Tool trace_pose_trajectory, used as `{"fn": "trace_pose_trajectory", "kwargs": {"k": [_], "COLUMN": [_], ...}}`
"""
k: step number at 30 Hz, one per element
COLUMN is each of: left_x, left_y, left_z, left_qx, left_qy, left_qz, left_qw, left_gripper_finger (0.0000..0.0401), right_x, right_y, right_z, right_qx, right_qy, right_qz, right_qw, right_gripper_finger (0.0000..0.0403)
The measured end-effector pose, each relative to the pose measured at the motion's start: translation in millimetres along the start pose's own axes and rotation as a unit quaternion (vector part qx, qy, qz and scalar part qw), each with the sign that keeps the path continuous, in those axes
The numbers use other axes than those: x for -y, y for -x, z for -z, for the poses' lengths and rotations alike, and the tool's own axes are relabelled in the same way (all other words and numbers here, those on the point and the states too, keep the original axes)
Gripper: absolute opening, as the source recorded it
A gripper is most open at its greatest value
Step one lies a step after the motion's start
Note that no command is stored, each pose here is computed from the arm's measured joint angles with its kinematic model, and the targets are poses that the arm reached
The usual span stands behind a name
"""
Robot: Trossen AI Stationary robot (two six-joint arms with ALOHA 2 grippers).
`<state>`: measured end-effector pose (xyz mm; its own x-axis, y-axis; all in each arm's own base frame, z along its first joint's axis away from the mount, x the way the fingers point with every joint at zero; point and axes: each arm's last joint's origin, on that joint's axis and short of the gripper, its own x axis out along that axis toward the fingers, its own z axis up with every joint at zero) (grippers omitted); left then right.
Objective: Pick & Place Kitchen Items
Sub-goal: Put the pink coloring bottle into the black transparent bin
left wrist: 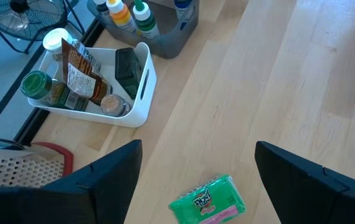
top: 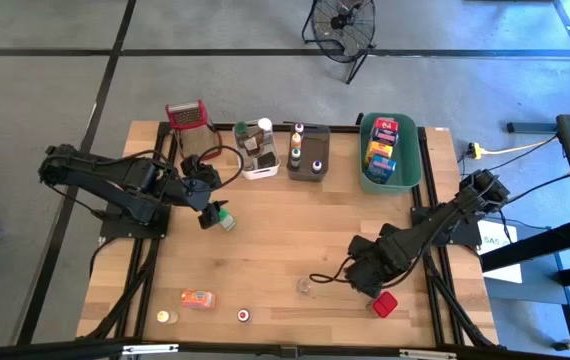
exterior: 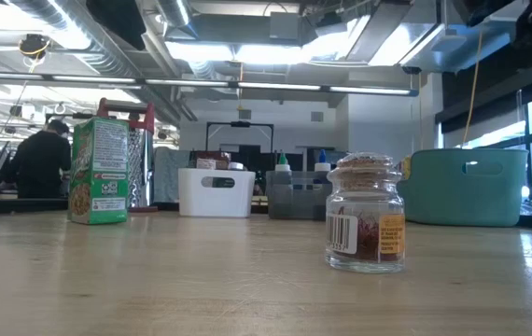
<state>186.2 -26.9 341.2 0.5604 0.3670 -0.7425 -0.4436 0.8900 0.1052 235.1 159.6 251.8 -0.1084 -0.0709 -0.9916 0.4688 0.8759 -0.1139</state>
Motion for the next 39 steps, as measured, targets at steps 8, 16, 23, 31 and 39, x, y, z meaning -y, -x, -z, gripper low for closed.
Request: {"fn": "trace_pose_trajectory", "kwargs": {"k": [8,16,23,31,39], "left_x": [0.0,0.0,0.0,0.0,0.0], "left_y": [0.0,0.0,0.0,0.0,0.0], "left_z": [0.0,0.0,0.0,0.0,0.0], "left_qx": [0.000,0.000,0.000,0.000,0.000], "left_qy": [0.000,0.000,0.000,0.000,0.000], "left_qz": [0.000,0.000,0.000,0.000,0.000], "left_qw": [1.000,1.000,1.000,1.000,1.000], "left_gripper_finger": [0.0308,0.0308,0.0308,0.0308,0.0308], "right_x": [-4.2,-8.6,-11.1,-10.7,-11.1], "right_y": [0.3,0.9,1.2,1.2,1.4], "right_z": [-8.1,-7.5,-9.0,-9.3,-8.6], "right_qx": [-0.003,-0.014,-0.006,0.001,-0.009], "right_qy": [0.003,-0.009,-0.001,0.005,0.005], "right_qz": [-0.046,-0.072,-0.085,-0.081,-0.087], "right_qw": [0.999,0.997,0.996,0.997,0.996], "right_gripper_finger": [0.0188,0.0188,0.0188,0.0188,0.0218]}}
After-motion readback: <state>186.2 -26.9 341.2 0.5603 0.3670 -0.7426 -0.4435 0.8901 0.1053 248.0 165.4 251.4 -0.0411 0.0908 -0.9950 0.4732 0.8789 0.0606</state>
